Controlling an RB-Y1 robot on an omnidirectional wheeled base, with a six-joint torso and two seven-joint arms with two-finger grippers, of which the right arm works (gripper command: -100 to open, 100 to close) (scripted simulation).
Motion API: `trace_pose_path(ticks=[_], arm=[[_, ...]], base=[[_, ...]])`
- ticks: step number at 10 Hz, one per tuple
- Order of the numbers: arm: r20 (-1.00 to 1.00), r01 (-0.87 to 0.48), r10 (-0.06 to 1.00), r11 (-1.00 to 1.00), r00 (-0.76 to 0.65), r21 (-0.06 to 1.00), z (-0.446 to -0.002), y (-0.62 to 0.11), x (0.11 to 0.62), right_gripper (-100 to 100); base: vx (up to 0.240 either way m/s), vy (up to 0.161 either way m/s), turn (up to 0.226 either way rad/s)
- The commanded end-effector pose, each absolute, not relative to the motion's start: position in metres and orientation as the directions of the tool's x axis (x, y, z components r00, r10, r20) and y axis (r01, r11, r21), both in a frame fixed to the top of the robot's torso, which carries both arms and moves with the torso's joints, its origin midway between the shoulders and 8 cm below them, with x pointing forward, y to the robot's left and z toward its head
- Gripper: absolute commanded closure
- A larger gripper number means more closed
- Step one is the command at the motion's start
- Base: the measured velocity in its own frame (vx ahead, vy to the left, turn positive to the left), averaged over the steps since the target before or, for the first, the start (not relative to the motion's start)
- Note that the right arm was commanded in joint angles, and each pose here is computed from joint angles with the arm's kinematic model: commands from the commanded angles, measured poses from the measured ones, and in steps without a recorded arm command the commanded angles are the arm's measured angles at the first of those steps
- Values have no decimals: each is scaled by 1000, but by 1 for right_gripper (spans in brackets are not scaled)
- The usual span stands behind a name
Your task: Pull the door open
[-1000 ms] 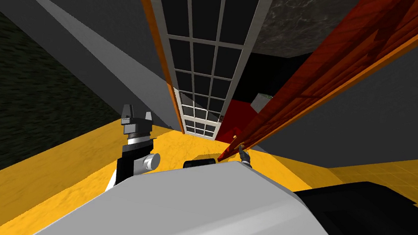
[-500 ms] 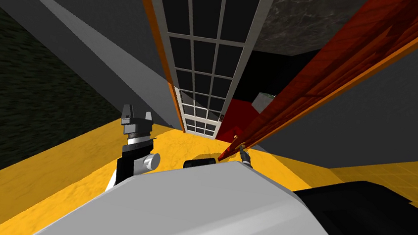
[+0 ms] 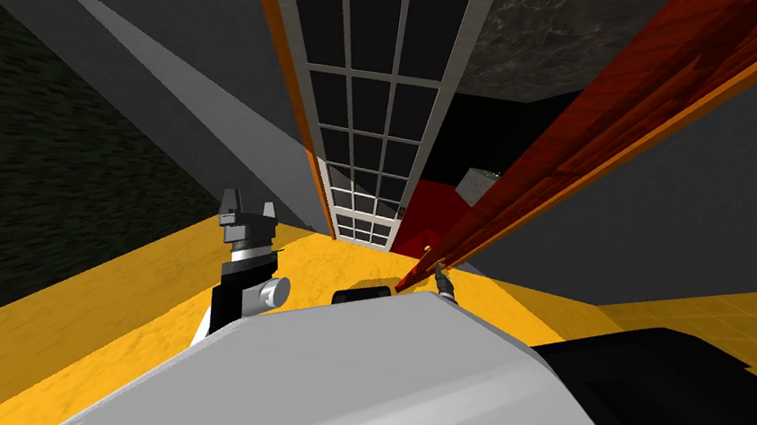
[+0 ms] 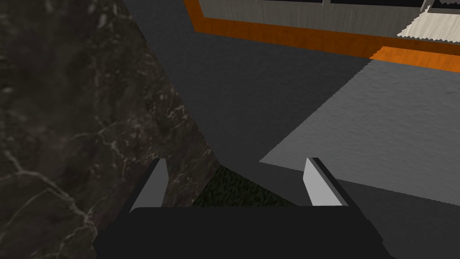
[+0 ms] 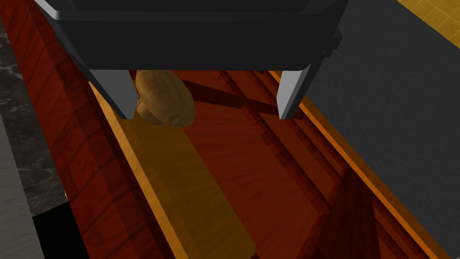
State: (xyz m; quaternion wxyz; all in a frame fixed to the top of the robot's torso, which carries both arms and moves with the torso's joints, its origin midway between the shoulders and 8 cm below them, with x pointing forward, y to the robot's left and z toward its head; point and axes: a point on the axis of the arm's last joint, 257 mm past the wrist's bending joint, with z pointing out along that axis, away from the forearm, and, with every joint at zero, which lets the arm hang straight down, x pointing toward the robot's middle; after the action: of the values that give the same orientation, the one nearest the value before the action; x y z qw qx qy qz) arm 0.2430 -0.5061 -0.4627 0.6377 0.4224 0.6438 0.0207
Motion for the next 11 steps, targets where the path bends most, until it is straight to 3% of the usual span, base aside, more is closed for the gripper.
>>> trace_pose_path(ticks=[1, 11], arm=[[-783, 544, 591, 599, 194, 587, -467, -519, 232, 100], [-707, 518, 657, 522, 263, 678, -466, -522, 233, 100]], base=[[-28, 1, 18], [-18, -3, 18]])
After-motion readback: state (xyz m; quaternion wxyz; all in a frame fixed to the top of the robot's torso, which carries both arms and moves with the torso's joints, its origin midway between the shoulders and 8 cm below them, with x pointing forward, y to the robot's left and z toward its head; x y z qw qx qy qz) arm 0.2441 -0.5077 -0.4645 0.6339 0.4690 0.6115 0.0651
